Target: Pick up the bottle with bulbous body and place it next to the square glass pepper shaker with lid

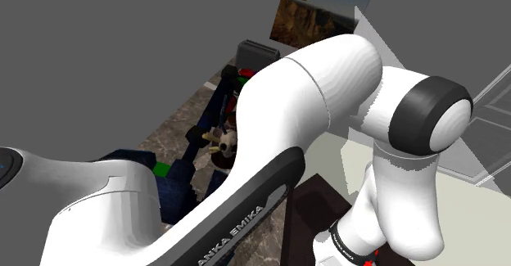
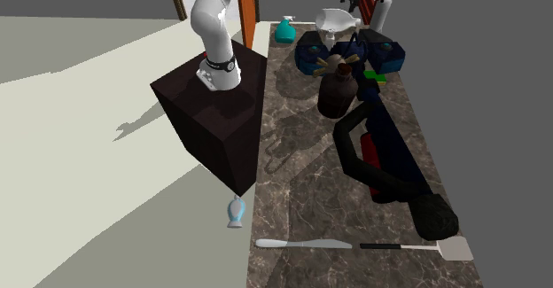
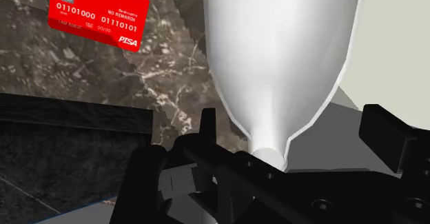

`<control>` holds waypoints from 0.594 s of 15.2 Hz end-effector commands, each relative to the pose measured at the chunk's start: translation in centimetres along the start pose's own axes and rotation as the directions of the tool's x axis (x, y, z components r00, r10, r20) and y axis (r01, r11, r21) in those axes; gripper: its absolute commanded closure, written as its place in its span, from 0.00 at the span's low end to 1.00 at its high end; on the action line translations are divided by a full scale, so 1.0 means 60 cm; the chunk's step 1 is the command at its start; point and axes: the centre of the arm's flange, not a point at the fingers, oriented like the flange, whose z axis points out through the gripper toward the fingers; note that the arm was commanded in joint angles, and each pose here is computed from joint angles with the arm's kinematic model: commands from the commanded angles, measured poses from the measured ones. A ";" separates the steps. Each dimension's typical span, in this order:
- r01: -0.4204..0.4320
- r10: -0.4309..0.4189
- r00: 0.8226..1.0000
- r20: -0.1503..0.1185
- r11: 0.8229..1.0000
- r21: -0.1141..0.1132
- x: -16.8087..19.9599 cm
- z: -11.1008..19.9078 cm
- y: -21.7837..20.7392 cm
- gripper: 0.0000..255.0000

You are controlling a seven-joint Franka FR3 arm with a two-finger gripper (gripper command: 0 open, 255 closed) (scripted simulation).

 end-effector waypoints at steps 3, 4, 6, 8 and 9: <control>0.000 0.000 1.000 0.000 1.000 0.000 -0.001 -0.041 0.000 0.00; 0.000 0.000 1.000 0.000 1.000 0.000 -0.001 -0.063 0.000 0.00; 0.000 0.000 1.000 0.000 1.000 0.000 -0.001 -0.081 0.000 0.00; 0.000 0.000 1.000 0.000 1.000 0.000 -0.001 -0.081 0.000 0.00; 0.000 0.000 1.000 0.000 1.000 0.000 -0.001 -0.081 0.000 0.00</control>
